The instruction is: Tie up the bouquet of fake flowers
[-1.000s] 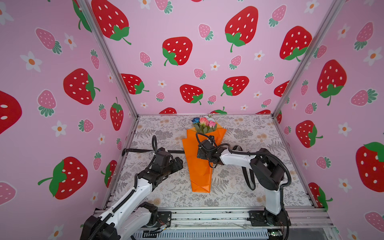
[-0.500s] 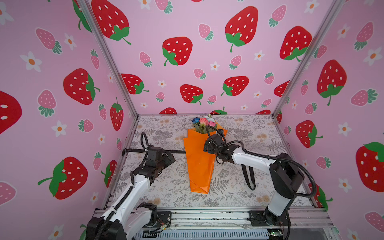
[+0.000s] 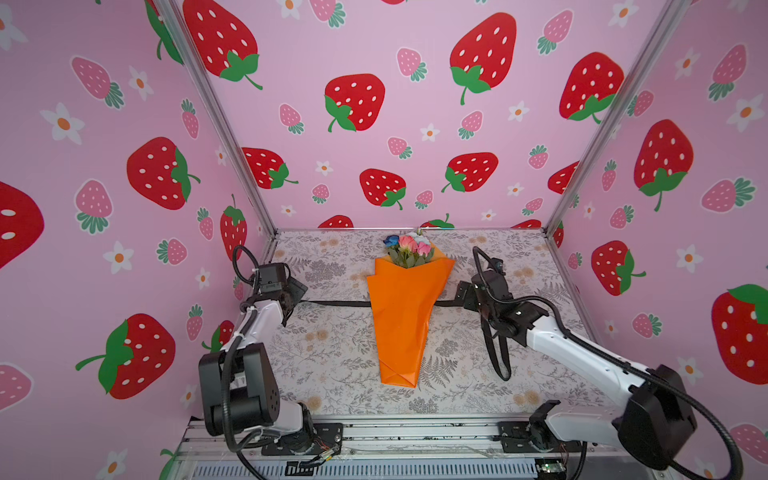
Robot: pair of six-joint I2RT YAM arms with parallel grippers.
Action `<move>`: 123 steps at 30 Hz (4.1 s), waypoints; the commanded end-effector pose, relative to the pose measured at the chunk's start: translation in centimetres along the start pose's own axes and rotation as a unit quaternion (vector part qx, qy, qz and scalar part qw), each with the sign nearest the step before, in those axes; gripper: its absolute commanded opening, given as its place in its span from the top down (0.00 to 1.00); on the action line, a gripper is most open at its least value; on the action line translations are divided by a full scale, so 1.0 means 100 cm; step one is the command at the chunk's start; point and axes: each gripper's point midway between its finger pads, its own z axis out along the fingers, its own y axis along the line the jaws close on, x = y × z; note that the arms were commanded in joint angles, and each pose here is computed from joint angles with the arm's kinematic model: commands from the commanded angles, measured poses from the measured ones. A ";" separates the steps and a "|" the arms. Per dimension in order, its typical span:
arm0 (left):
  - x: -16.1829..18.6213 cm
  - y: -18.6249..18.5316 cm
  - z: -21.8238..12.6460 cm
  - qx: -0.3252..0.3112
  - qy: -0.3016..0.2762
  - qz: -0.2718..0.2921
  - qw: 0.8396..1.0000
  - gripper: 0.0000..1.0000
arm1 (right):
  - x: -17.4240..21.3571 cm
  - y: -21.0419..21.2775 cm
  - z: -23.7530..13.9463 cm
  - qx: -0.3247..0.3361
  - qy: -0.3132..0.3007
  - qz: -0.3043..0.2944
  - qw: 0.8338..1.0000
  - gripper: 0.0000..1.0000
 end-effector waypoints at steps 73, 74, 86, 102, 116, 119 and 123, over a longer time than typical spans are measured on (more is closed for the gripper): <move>0.089 -0.065 -0.085 0.221 -0.001 0.138 0.965 1.00 | 0.129 -0.137 0.017 0.141 0.252 0.047 0.956 0.43; 0.090 -0.065 -0.086 0.222 -0.001 0.139 0.965 1.00 | 0.130 -0.136 0.017 0.140 0.254 0.046 0.956 0.43; 0.103 -0.078 -0.103 0.250 0.006 0.154 0.956 1.00 | 0.168 -0.143 0.021 0.165 0.297 0.057 0.939 0.46; 0.105 -0.088 -0.119 0.266 0.003 0.160 0.951 1.00 | 0.184 -0.170 0.021 0.198 0.291 0.127 0.927 0.83; 0.103 -0.089 -0.130 0.271 0.000 0.183 0.945 1.00 | 0.075 -0.164 0.007 0.196 0.177 0.096 0.960 1.00; 0.095 -0.087 -0.133 0.261 -0.020 0.183 0.948 1.00 | 0.029 -0.146 -0.002 0.167 0.135 0.081 0.973 1.00; 0.077 -0.092 -0.150 0.260 -0.053 0.189 0.945 1.00 | -0.023 -0.123 -0.013 0.134 0.091 0.061 0.985 1.00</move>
